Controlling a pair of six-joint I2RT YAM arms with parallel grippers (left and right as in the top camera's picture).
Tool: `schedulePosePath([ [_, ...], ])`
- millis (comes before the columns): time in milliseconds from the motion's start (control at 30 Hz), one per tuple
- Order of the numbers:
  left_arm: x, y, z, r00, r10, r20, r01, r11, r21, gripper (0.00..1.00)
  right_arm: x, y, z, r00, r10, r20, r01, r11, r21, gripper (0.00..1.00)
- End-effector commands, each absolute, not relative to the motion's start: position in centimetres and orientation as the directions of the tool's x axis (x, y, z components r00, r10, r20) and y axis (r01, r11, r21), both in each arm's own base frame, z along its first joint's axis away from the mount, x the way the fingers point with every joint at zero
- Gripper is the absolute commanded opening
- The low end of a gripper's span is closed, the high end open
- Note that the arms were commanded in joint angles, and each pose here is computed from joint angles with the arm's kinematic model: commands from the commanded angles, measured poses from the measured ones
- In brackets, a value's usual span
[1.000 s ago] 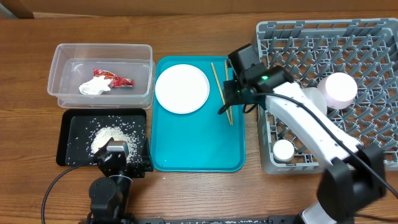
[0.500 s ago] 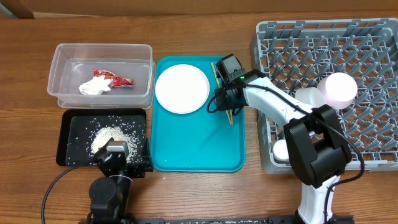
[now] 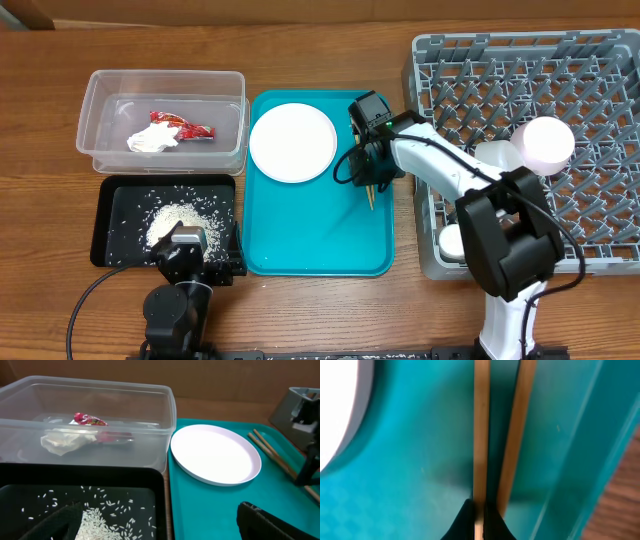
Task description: Sort waste into correct bins and load items into the dishwasher
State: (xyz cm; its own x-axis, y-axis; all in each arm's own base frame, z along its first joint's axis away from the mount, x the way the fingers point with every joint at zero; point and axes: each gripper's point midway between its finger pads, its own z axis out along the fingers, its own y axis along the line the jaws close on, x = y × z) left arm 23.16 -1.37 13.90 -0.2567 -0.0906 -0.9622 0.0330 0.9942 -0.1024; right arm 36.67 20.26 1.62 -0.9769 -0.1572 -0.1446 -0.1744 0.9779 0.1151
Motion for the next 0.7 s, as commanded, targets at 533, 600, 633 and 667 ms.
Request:
schedulePosePath([
  [533, 23.2, -0.9, 13.8, -0.249, -0.108, -0.962, 0.008, 0.994, -0.113, 1.00, 39.2, 7.4, 15.6, -0.891, 0.010, -0.454, 0.043, 0.997, -0.063, 0.04],
  [600, 23.2, -0.9, 13.9, -0.249, -0.108, -0.963, 0.008, 0.994, -0.113, 1.00, 39.0, 7.5, 13.6, -0.915, 0.008, -0.403, 0.037, 0.997, -0.064, 0.04],
  [633, 23.2, -0.9, 13.9, -0.249, -0.108, -0.963, 0.008, 0.994, -0.113, 1.00, 38.9, 7.4, 12.9, -0.924, 0.001, -0.383, 0.033, 0.997, -0.077, 0.04],
  [667, 23.2, -0.9, 13.8, -0.249, -0.108, -0.962, 0.008, 0.994, -0.113, 1.00, 38.9, 7.2, 12.3, -0.930, -0.003, -0.369, 0.032, 0.995, -0.090, 0.07],
])
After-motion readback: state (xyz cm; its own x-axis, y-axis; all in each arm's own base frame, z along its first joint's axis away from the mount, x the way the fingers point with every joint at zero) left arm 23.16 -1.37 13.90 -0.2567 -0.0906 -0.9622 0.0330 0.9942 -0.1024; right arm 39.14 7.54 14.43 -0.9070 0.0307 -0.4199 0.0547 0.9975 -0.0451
